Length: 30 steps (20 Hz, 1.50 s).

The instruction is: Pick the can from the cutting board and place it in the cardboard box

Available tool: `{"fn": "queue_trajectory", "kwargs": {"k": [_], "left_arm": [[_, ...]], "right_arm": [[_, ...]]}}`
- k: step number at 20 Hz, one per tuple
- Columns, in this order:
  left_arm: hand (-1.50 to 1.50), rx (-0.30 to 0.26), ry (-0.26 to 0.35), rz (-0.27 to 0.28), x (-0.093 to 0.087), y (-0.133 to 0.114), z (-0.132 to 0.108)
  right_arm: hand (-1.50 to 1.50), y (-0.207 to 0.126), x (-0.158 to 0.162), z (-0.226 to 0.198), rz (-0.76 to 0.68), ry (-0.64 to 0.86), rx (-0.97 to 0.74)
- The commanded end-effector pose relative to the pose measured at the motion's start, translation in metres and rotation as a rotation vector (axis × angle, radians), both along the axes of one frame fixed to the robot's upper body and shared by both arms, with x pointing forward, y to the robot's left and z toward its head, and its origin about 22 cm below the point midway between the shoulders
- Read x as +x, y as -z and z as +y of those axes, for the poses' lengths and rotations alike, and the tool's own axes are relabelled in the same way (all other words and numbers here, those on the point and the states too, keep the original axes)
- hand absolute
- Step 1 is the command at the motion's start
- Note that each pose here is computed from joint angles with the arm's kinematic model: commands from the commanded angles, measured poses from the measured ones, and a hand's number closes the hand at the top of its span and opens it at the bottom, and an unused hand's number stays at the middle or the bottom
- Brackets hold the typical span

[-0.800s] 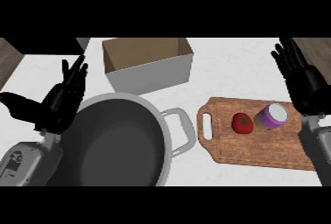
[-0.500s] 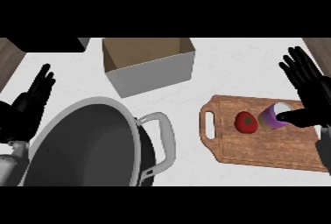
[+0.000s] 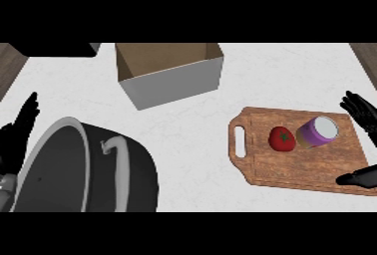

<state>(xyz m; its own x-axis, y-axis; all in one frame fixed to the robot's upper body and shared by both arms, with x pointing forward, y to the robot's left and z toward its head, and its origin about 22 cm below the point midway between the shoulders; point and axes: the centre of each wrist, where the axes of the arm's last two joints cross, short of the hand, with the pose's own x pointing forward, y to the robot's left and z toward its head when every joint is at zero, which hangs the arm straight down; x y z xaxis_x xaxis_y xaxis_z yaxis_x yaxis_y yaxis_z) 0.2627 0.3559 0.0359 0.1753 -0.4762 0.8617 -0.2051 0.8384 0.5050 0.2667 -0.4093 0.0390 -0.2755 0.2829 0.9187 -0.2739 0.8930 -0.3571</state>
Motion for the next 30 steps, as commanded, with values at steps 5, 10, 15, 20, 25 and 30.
{"fn": "queue_trajectory", "kwargs": {"k": [5,10,15,20,25,30], "left_arm": [[0.0,0.035,-0.008,0.005,0.007,0.009,-0.007],[0.0,0.031,-0.011,0.02,0.007,0.012,0.001],[0.0,0.031,-0.01,0.012,0.008,0.018,-0.013],[0.0,0.048,-0.014,0.004,0.017,0.015,-0.012],[0.0,0.036,-0.025,0.025,0.009,0.025,-0.006],[0.0,0.02,-0.024,0.036,0.006,0.014,0.009]], "right_arm": [[-1.5,0.001,-0.007,-0.073,-0.126,-0.102,-0.17],[-1.5,-0.035,0.023,-0.065,-0.063,-0.182,-0.53],[-1.5,-0.058,0.049,-0.049,0.044,-0.282,-0.709],[-1.5,-0.063,0.077,-0.024,0.125,-0.356,-0.849],[-1.5,-0.069,0.102,-0.009,0.2,-0.385,-0.879],[-1.5,-0.046,0.111,0.004,0.196,-0.374,-0.942]]}}
